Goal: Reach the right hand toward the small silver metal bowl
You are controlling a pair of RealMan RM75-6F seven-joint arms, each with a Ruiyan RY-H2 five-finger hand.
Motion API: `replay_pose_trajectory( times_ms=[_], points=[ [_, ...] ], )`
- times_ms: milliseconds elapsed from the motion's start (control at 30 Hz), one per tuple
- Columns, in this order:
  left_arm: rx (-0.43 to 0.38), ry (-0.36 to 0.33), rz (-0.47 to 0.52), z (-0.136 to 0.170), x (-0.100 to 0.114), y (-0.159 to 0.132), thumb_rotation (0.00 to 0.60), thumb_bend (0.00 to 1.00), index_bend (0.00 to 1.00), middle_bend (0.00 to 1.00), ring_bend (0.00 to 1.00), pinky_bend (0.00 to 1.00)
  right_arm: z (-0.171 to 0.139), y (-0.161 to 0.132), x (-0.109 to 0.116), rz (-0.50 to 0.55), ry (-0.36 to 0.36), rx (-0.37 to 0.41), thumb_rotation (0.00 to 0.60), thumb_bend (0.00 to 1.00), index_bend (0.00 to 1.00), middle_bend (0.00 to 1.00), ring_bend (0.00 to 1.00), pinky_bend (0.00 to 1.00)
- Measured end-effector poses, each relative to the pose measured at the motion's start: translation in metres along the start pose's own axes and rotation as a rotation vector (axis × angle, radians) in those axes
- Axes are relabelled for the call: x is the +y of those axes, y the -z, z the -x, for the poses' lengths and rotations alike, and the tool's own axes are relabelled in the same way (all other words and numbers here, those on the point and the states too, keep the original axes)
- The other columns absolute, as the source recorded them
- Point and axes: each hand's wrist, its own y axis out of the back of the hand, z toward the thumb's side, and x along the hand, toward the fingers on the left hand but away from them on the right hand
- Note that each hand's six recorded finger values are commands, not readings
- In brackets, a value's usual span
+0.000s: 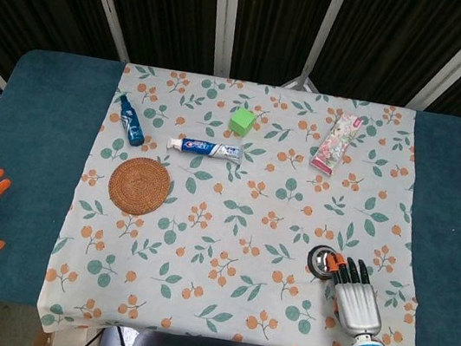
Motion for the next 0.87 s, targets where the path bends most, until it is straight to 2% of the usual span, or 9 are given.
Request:
replay_pose_trajectory(
  times_ms=[67,100,233,367,567,867],
  points=[
    [0.001,-0.001,-0.001,0.0,0.0,0.0,0.6,0.01,0.0,0.0,0.0,0.0,0.001,0.0,0.011,0.015,0.045,0.003,0.6,0.9,0.0,0.0,0.0,0.0],
    [0.001,-0.001,-0.001,0.0,0.0,0.0,0.6,0.01,0.0,0.0,0.0,0.0,0.002,-0.001,0.017,0.024,0.069,0.006,0.6,0.84,0.0,0.0,0.0,0.0],
    [0.002,0.002,-0.002,0.0,0.0,0.0,0.6,0.01,0.0,0.0,0.0,0.0,0.001,0.001,0.047,0.066,0.195,0.019,0.6,0.5,0.0,0.0,0.0,0.0],
    [0.001,0.002,-0.002,0.0,0.0,0.0,0.6,0.01,0.0,0.0,0.0,0.0,-0.009,0.018,0.077,0.119,0.308,0.005,0.6,0.26,0.0,0.0,0.0,0.0],
    [-0.005,0.001,-0.006,0.001,0.0,-0.001,0.6,0.01,0.0,0.0,0.0,0.0,-0.031,0.052,0.089,0.14,0.334,-0.033,0.6,0.22,0.0,0.0,0.0,0.0],
    [-0.01,0.001,-0.008,0.002,0.0,-0.001,0.6,0.01,0.0,0.0,0.0,0.0,-0.057,0.086,0.092,0.202,0.39,-0.068,0.6,0.22,0.0,0.0,0.0,0.0]
  ],
)
